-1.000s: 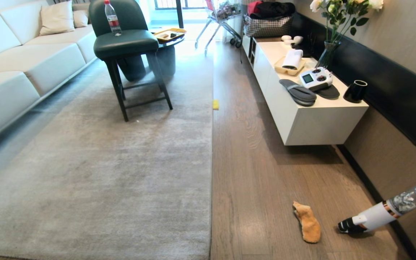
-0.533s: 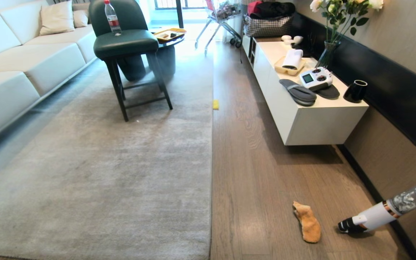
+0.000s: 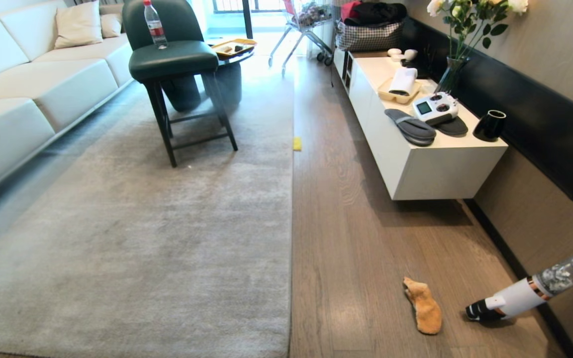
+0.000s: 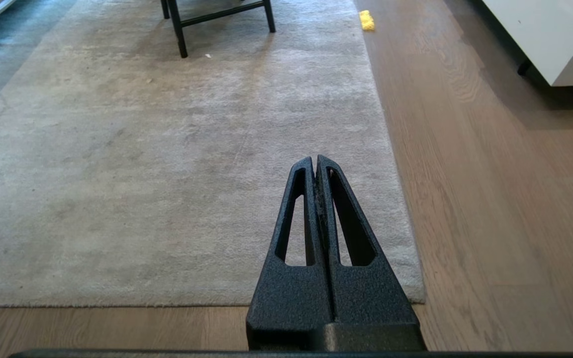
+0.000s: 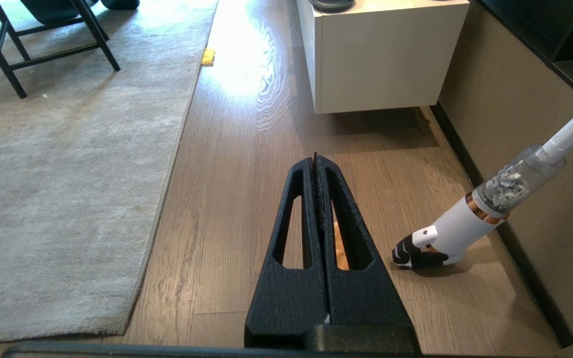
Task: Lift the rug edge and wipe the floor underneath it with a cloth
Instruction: Lift up the carpet
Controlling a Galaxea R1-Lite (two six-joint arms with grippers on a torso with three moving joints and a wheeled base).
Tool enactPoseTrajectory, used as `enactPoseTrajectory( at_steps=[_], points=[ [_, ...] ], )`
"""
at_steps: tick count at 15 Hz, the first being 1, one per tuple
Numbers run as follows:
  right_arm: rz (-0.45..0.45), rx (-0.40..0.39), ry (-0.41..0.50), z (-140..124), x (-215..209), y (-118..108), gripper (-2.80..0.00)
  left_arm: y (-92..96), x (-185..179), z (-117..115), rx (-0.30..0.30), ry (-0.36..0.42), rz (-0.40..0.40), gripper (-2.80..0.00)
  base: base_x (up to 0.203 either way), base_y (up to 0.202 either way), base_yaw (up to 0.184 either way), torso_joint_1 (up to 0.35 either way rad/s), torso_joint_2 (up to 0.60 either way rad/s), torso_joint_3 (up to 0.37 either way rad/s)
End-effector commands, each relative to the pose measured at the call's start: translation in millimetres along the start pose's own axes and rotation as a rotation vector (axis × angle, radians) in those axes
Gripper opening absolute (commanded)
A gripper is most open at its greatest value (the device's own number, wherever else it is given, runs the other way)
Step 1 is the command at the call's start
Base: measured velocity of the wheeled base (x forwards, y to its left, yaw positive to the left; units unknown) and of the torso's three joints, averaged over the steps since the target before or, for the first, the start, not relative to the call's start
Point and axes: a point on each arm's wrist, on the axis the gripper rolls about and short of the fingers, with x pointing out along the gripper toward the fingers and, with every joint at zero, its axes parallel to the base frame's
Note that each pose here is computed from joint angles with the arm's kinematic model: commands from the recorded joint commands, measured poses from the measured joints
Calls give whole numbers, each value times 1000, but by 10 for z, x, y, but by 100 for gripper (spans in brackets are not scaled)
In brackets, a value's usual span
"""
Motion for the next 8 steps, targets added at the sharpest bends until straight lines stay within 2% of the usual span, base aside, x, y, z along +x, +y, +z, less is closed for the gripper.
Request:
enactPoseTrajectory(
  at_steps=[1,8],
  points=[
    [0,0,-1,1,0,0,-280,0,1,1,-2,0,0,-280,0,0,0,0,0,0],
    [0,0,-1,1,0,0,-280,0,1,2,-2,0,0,-280,0,0,0,0,0,0]
  ],
)
